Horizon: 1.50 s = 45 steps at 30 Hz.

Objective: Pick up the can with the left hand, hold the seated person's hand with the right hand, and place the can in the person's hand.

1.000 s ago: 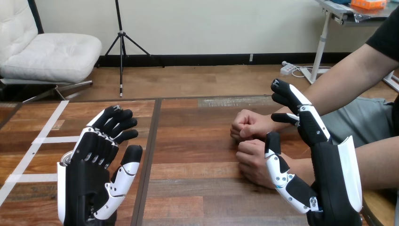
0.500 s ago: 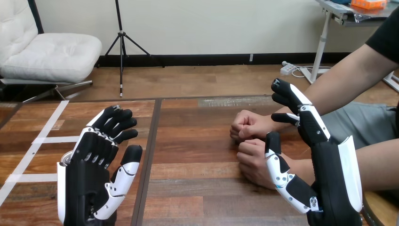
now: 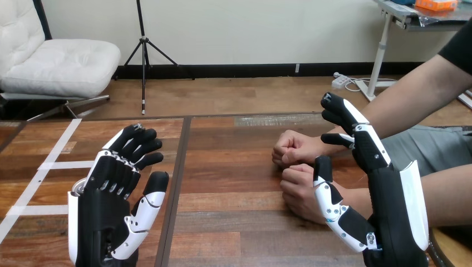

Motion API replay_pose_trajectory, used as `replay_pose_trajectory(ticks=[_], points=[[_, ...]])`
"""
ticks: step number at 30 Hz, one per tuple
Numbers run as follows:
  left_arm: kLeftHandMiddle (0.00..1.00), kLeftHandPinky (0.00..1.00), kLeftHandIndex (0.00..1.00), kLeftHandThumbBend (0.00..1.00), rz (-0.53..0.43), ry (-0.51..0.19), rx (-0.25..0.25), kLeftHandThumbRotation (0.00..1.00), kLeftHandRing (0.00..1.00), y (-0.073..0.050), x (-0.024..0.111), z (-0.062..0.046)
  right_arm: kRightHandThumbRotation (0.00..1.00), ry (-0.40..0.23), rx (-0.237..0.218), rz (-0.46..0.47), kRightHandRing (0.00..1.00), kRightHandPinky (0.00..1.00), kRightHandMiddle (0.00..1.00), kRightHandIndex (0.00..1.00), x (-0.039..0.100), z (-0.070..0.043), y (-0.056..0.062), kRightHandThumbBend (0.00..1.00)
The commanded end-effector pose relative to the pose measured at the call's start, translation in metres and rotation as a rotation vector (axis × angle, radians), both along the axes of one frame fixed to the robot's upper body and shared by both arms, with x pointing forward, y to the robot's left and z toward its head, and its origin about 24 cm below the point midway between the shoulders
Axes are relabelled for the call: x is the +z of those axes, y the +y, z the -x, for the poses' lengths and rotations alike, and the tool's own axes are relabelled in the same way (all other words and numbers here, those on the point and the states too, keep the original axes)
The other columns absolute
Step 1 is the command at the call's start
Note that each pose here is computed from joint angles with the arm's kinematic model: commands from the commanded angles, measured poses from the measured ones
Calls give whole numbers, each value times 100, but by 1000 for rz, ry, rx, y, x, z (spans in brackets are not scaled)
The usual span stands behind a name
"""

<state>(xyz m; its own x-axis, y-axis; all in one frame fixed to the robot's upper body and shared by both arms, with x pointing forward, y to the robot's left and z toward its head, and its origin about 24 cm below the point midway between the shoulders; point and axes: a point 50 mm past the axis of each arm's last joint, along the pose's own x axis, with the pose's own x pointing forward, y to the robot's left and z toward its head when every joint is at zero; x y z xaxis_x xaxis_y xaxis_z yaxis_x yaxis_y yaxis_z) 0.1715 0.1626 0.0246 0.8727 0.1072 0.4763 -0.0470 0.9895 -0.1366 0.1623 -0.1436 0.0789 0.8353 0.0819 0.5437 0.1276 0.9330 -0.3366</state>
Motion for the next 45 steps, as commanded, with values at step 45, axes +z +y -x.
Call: replay_pose_trajectory(ticks=[45], points=[[78, 69, 78, 64, -8, -202, 143, 34, 76, 2, 30, 9, 0, -82, 10, -7, 83, 67, 87, 88, 12, -9, 1, 7]])
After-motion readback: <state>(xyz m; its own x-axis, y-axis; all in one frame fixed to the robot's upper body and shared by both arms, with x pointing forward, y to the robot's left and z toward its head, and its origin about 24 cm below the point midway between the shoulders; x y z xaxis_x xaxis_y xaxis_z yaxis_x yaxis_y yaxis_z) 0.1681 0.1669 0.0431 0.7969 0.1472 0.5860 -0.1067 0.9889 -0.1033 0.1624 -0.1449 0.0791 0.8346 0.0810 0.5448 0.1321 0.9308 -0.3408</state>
